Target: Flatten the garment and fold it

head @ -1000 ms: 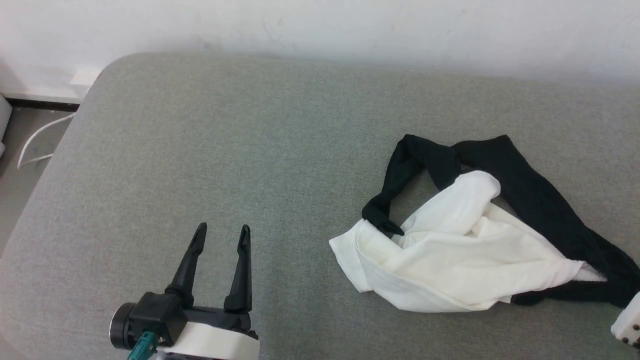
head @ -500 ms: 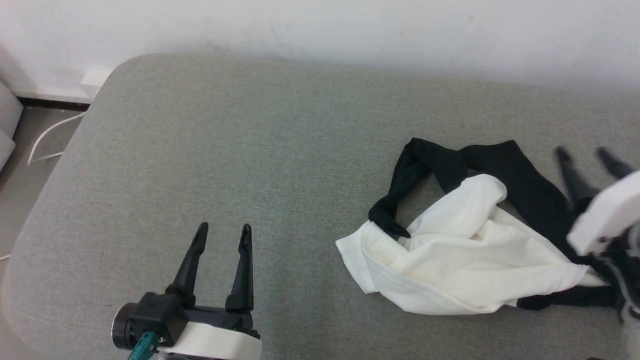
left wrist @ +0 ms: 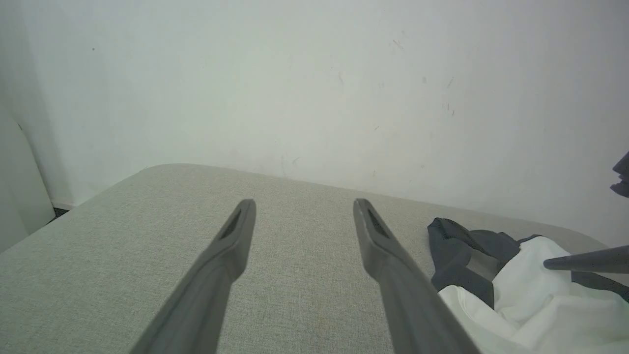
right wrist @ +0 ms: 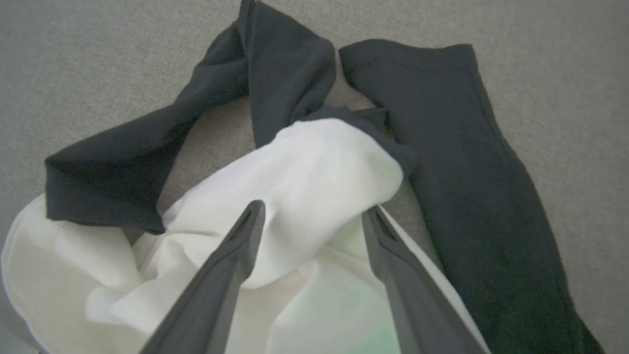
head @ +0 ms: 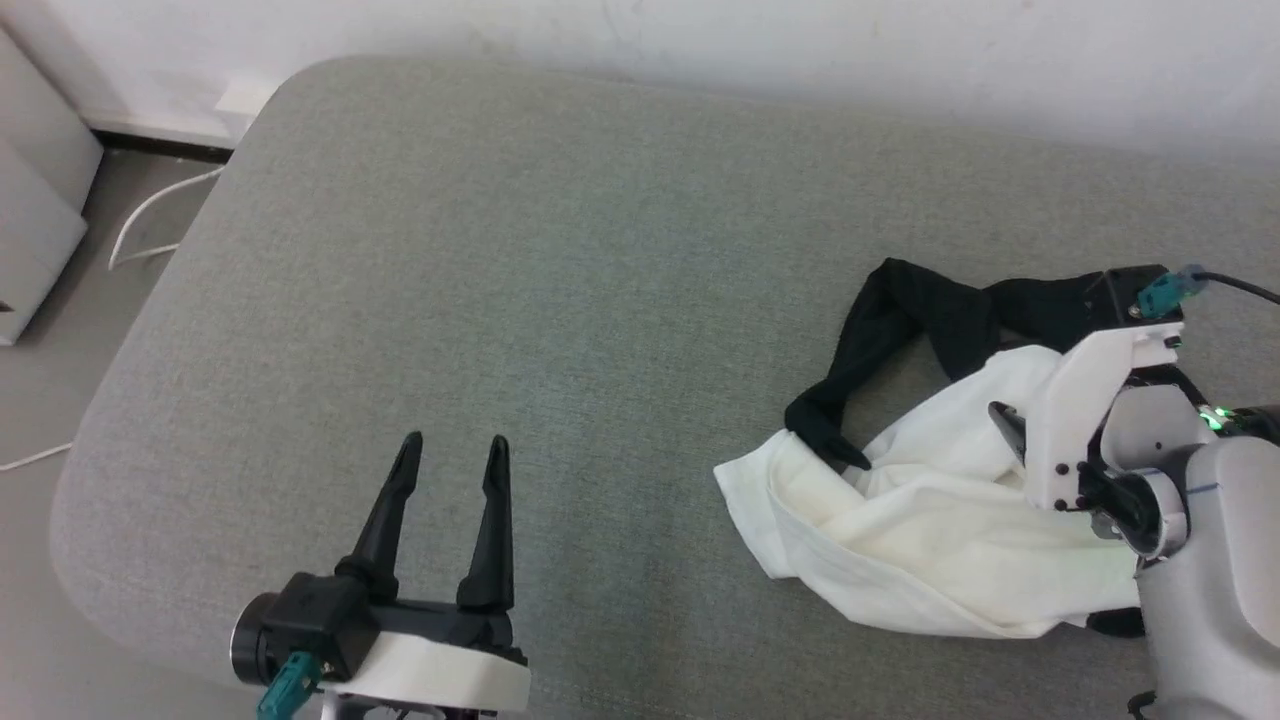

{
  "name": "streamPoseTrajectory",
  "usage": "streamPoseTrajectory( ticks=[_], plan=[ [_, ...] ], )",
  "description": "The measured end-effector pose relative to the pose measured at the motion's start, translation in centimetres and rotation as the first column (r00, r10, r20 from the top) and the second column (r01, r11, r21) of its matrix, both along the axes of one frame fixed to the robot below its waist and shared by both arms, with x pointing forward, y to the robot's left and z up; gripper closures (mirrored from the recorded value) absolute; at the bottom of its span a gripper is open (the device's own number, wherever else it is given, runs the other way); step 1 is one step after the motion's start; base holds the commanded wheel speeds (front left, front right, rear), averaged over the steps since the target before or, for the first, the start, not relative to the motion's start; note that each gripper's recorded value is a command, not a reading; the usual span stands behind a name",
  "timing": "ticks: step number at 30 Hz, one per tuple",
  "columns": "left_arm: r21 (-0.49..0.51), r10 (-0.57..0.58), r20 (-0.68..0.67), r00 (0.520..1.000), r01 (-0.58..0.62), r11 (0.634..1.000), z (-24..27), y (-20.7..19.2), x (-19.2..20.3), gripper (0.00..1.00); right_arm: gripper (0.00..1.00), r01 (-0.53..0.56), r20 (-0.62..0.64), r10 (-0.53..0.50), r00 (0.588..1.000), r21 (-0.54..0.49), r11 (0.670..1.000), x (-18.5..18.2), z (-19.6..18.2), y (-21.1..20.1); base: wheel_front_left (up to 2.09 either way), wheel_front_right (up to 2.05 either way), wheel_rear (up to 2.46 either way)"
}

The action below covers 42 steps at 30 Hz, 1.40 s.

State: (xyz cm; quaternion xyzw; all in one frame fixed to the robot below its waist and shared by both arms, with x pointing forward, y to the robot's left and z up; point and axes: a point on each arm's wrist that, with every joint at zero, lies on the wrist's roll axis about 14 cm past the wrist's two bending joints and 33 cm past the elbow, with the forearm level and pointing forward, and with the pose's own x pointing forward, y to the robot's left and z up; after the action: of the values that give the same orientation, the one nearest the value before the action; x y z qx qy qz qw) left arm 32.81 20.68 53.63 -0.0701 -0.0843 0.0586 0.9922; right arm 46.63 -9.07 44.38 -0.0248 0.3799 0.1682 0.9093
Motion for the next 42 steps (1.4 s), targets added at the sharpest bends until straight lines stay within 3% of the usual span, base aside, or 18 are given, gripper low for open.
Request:
streamPoseTrajectory(
  ticks=[4, 5, 6, 7, 14, 20, 24, 29, 30, 31, 32, 37, 42],
  plan=[
    [-0.005, 0.012, -0.005, 1.0, -0.012, 1.0, -0.1, 0.3, 0.0, 0.0, 0.0, -0.026, -0.057, 0.023, 0.998, -0.049, 0.998, 0.5, -2.0, 0.9, 0.0, 0.0, 0.0],
    [-0.007, 0.015, -0.009, 1.0, -0.015, 1.0, -0.2, 0.4, 0.0, 0.0, 0.45, -0.035, -0.073, 0.031, 0.997, -0.062, 0.997, 0.5, -2.5, 1.1, 0.0, 0.0, 0.0],
    [-0.011, 0.017, -0.011, 1.0, -0.017, 1.0, -0.3, 0.4, 0.0, 0.0, 0.68, -0.041, -0.082, 0.035, 0.996, -0.068, 0.997, 0.5, -3.0, 1.3, 0.0, 0.0, 0.0],
    [-0.011, 0.021, -0.014, 1.0, -0.021, 1.0, -0.3, 0.5, 0.0, 0.0, 1.0, -0.043, -0.088, 0.037, 0.995, -0.074, 0.996, 0.6, -3.4, 1.4, 0.0, 0.0, 0.0],
    [-0.011, 0.036, -0.014, 0.999, -0.037, 0.999, -0.3, 1.0, 0.1, 0.0, 1.0, -0.05, -0.031, 0.048, 0.998, -0.078, 0.996, 2.5, -2.9, 2.3, 0.0, 0.0, 0.0],
    [-0.014, 0.045, -0.005, 0.999, -0.045, 0.999, 0.0, 1.1, -0.2, 0.0, 1.0, -0.141, 0.227, 0.134, 0.965, 0.013, 0.99, 6.4, 5.1, 7.8, 0.0, 0.0, 0.0],
    [-0.018, 0.048, -0.007, 0.999, -0.049, 0.999, -0.1, 1.1, -0.4, 0.0, 1.0, -0.302, 0.328, 0.27, 0.905, 0.049, 0.952, 6.0, 9.0, 14.3, 0.0, 0.0, 0.0],
    [-0.028, 0.067, -0.021, 0.998, -0.068, 0.997, -0.4, 1.6, -0.8, 0.0, 1.0, -0.429, 0.244, 0.406, 0.881, 0.048, 0.902, 3.3, 5.7, 18.7, 0.0, 0.0, 0.0],
    [-0.028, 0.07, -0.025, 0.997, -0.07, 0.997, -0.5, 1.6, -0.9, 0.0, 0.78, -0.442, 0.211, 0.422, 0.881, 0.053, 0.896, 2.7, 4.4, 19.1, 0.0, 0.0, 0.0],
    [-0.03, 0.073, -0.028, 0.997, -0.074, 0.997, -0.6, 1.7, -0.9, 0.0, 0.28, -0.452, 0.182, 0.435, 0.882, 0.062, 0.89, 2.1, 3.2, 19.4, 0.0, 0.0, 0.0],
    [-0.031, 0.077, -0.031, 0.997, -0.078, 0.996, -0.7, 1.8, -1.0, 0.0, 0.0, -0.458, 0.157, 0.444, 0.882, 0.068, 0.886, 1.6, 2.0, 19.6, 0.0, 0.0, 0.0],
    [-0.021, 0.109, -0.032, 0.994, -0.11, 0.994, -0.5, 2.7, -1.2, 0.0, 0.0, -0.456, 0.096, 0.448, 0.889, 0.105, 0.884, 0.6, -1.3, 20.2, 0.0, 0.0, 0.0],
    [-0.01, 0.128, -0.028, 0.991, -0.128, 0.992, -0.4, 3.2, -1.7, 0.0, 0.0, -0.424, 0.215, 0.379, 0.9, 0.23, 0.876, 1.8, 2.3, 21.1, 0.0, 0.0, 0.0]
  ],
)
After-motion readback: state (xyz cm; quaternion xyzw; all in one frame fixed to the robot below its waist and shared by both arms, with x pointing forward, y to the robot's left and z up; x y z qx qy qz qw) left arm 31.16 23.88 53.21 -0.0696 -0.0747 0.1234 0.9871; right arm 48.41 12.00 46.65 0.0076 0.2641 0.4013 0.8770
